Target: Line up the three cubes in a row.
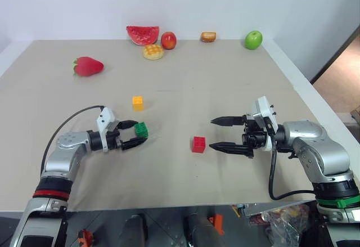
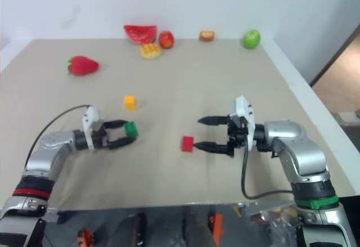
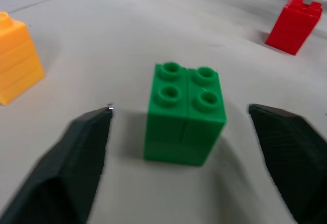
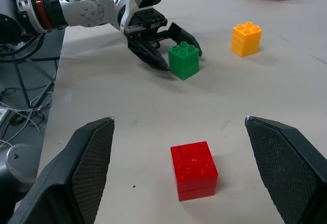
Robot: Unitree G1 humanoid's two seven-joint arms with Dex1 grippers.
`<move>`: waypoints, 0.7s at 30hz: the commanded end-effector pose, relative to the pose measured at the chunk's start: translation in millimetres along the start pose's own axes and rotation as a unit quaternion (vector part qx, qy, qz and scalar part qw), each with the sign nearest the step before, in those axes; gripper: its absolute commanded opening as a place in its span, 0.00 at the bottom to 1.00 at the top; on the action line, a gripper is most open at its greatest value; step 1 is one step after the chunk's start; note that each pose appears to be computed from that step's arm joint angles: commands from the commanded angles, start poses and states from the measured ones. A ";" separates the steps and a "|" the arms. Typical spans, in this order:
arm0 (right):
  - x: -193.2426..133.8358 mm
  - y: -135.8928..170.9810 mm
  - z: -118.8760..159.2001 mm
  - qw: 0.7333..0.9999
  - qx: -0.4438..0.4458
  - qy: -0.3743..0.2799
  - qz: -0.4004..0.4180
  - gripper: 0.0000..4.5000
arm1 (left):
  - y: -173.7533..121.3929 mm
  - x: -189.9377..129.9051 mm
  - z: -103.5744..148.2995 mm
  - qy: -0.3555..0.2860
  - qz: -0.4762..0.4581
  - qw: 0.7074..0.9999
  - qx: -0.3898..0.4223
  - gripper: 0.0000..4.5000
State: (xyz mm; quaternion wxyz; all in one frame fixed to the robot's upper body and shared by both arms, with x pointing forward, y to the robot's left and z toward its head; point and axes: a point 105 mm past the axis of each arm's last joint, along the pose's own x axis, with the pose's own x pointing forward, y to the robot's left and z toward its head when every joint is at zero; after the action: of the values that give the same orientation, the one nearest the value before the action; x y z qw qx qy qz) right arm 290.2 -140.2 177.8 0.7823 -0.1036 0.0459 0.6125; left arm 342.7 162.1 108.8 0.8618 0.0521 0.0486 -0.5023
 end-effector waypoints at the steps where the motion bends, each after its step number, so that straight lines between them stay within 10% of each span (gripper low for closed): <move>1: -4.5 2.0 12.5 1.000 -0.028 -0.009 -0.004 0.95 | 3.5 0.6 9.1 -0.014 0.002 1.000 0.016 0.60; 4: -4.8 0.8 12.1 1.000 -0.028 -0.008 -0.006 0.95 | 3.6 2.4 8.9 -0.011 0.002 1.000 0.021 0.37; 21: -16.4 16.7 8.4 0.999 -0.010 -0.003 -0.031 0.95 | -48.1 62.7 35.7 0.017 -0.263 0.960 0.092 0.37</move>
State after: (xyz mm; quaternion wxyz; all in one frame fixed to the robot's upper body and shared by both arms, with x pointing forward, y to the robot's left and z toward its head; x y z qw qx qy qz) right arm 273.8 -147.2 172.4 0.7953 -0.0955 0.0586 0.5957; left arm 332.2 81.8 133.7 0.6996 0.1162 0.0278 -0.7045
